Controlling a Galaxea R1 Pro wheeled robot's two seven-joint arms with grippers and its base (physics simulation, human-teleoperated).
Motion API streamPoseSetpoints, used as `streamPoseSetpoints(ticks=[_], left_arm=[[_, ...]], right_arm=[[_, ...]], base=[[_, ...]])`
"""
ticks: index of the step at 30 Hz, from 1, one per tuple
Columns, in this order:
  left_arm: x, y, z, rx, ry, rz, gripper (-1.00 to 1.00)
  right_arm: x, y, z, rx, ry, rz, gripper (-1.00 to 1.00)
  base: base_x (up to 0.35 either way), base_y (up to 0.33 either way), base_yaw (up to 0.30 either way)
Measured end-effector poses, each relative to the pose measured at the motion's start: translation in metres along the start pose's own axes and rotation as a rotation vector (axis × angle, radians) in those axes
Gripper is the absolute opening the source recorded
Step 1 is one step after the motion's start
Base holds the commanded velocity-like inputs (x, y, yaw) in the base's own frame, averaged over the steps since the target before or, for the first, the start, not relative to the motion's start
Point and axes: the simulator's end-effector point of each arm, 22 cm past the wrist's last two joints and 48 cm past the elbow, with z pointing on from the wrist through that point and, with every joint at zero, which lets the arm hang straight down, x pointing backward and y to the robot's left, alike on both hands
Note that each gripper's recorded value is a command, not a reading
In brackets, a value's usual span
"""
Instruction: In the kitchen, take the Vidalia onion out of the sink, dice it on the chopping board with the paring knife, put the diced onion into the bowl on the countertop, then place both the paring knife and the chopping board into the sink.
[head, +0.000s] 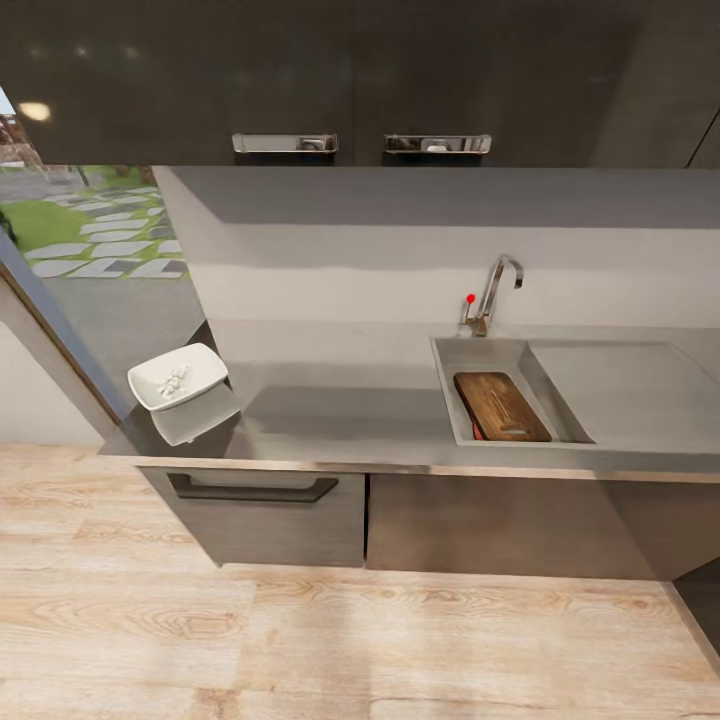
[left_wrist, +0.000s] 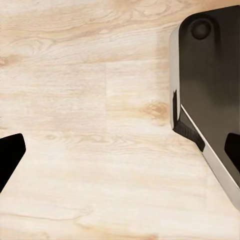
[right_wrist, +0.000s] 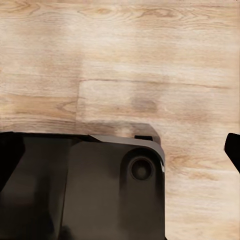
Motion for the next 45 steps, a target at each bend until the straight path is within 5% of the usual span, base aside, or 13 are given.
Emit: streamPoseSetpoints(ticks=[45], left_arm=[[-0.0003,-0.0001,0.0002,0.001,-0.001,0.0,1.0]], right_arm=[[0.0011,0.001,-0.0004,-0.001,0.003,0.001,1.0]], base=[[0.0,0.0,0.0]])
